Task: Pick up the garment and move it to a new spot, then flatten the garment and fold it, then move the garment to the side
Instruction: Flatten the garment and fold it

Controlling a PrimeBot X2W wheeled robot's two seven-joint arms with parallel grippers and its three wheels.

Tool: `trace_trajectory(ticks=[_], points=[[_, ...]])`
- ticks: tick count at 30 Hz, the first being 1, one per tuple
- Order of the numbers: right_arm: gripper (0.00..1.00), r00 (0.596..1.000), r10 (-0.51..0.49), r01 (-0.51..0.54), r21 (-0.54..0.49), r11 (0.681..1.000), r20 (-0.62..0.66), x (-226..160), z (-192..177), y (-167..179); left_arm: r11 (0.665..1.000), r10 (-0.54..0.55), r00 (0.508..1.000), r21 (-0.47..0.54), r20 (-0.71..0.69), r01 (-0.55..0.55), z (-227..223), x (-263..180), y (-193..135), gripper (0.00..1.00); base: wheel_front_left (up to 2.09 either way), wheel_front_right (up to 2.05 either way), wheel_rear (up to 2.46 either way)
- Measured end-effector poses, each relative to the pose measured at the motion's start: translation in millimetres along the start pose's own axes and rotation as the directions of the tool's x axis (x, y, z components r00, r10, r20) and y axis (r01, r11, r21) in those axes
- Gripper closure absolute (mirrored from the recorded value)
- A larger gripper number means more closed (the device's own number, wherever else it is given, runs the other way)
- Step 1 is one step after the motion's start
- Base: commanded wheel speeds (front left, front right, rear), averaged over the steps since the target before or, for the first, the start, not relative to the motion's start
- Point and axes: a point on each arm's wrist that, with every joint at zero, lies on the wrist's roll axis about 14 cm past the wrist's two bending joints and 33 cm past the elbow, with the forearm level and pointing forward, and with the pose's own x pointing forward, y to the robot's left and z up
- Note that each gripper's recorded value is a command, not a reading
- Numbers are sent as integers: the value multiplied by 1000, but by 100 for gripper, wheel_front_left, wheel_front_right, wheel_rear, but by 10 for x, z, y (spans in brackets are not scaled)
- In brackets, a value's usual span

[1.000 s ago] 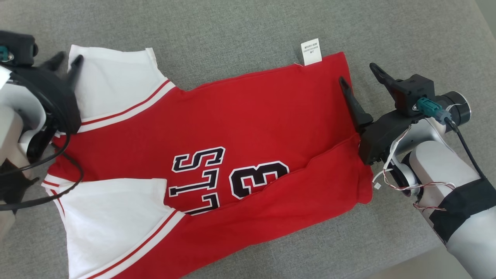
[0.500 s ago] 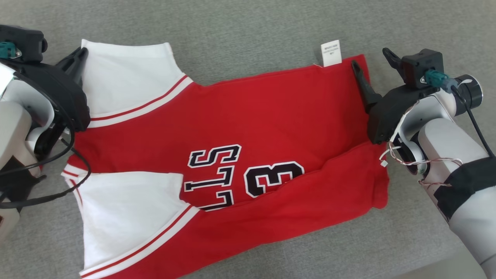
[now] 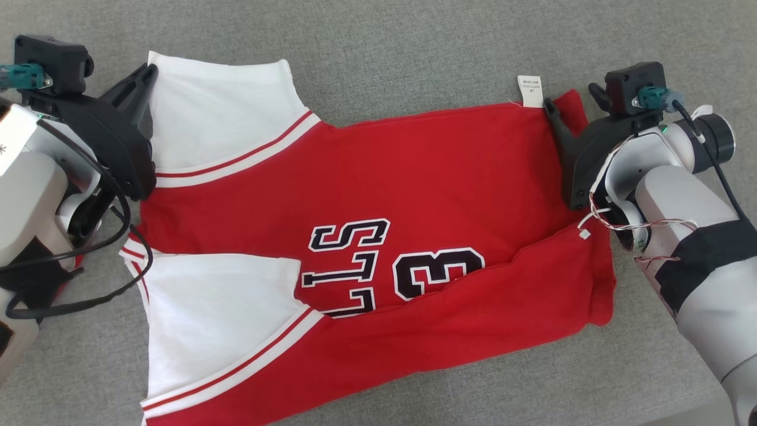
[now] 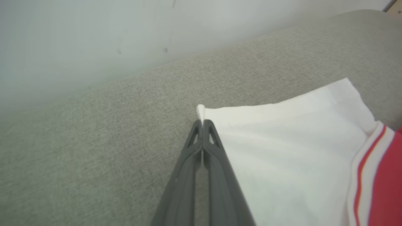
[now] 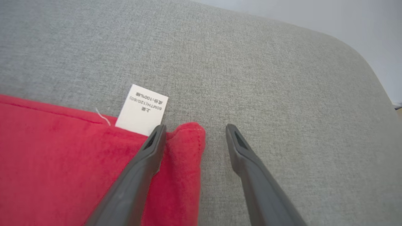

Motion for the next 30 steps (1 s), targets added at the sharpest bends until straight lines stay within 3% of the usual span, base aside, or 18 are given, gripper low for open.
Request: trace_trajectory(ticks=[2,11,20,30], points=[[100,1000,6,-6,-3,1000,-7,5,-9,9,1000,-3,1000,7,0,3,-3,-12,-3,100,0,0,0],[100,1000,27,-27,-15,1000,-11,7,24,53,1000,-1,999,0,43,1,92,-86,-2,100,0,0,0],[100,992,25,-15,-79,997,124,-37,538,-49,999,36,991,25,130,-40,405,-286,122,100,0,0,0],[100,977,74,-58,-84,995,202,-162,745,111,997,58,978,28,200,-65,657,-586,120,100,0,0,0]])
